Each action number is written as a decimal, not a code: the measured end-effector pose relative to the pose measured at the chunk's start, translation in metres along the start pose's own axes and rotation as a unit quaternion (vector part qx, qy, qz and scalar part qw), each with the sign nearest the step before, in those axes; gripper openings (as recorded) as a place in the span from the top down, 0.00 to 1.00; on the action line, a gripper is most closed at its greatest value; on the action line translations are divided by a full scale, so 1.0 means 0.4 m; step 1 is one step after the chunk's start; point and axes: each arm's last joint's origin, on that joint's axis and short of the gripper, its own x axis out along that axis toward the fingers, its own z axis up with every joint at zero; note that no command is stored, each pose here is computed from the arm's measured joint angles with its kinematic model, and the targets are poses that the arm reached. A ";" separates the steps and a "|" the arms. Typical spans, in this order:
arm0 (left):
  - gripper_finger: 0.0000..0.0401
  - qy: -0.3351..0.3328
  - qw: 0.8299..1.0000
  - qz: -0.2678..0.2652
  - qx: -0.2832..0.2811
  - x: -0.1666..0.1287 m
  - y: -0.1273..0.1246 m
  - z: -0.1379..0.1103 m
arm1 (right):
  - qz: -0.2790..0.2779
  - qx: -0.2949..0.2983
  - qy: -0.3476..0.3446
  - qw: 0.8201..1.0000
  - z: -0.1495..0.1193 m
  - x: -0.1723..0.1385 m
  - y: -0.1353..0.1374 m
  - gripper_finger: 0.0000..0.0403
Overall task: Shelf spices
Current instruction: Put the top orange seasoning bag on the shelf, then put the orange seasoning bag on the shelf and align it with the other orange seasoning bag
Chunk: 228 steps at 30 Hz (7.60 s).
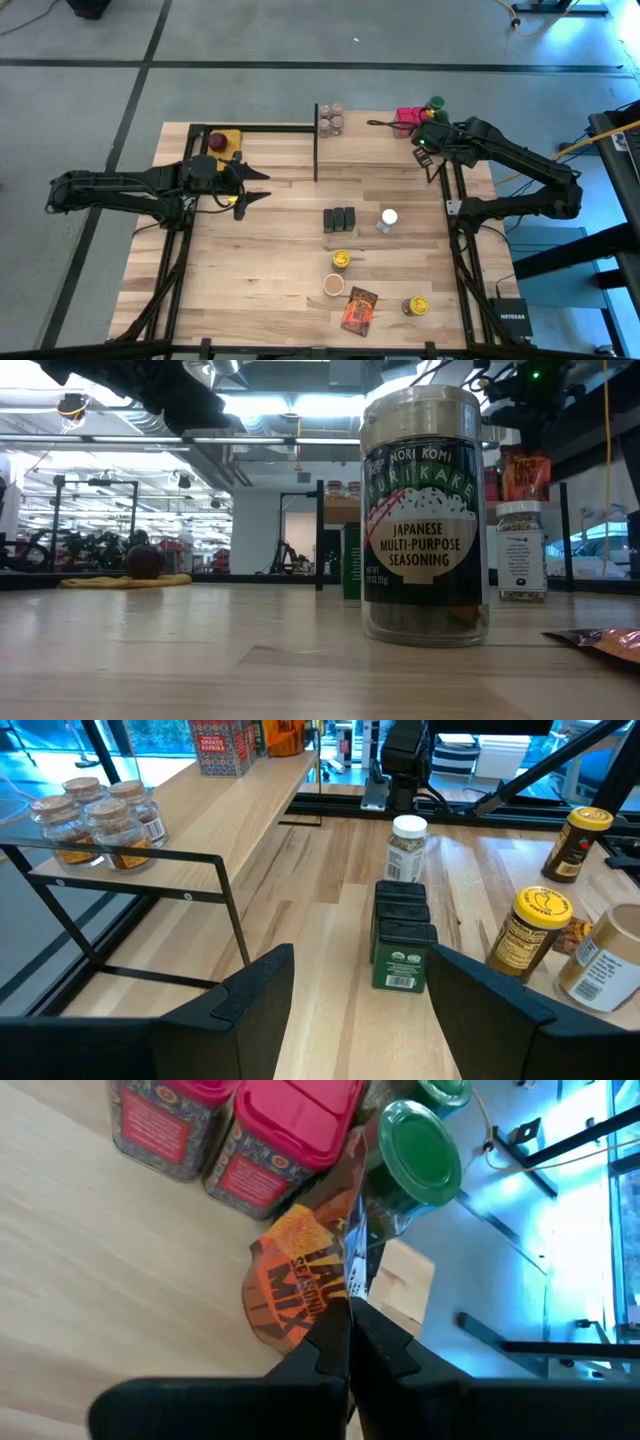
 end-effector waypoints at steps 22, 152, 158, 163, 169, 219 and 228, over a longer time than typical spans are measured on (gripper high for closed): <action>0.45 0.007 1.000 0.000 -0.001 0.000 0.000 -0.003 | 0.069 0.027 -0.023 0.997 0.038 -0.069 -0.037 0.61; 0.45 -0.043 0.996 -0.030 -0.069 0.056 -0.020 0.019 | 0.194 -0.539 -0.205 0.794 -0.410 -0.554 0.678 0.97; 0.45 -0.054 0.985 -0.114 -0.114 0.134 -0.040 0.017 | 0.121 -0.521 -0.302 0.789 -0.362 -0.552 0.688 0.97; 0.45 -0.077 0.975 -0.130 -0.160 0.190 -0.047 0.028 | 0.081 -0.503 -0.304 0.805 -0.302 -0.507 0.727 0.97; 0.45 -0.038 0.968 -0.167 -0.182 0.247 -0.073 0.030 | 0.046 -0.498 -0.288 0.816 -0.247 -0.435 0.774 0.97; 0.99 -0.070 0.974 -0.216 -0.008 0.224 -0.153 0.097 | 0.168 -0.385 -0.267 0.867 -0.269 -0.534 0.658 0.60; 0.99 -0.158 0.955 -0.205 0.141 0.177 -0.226 0.101 | 0.184 -0.246 -0.345 0.887 -0.335 -0.520 0.525 0.60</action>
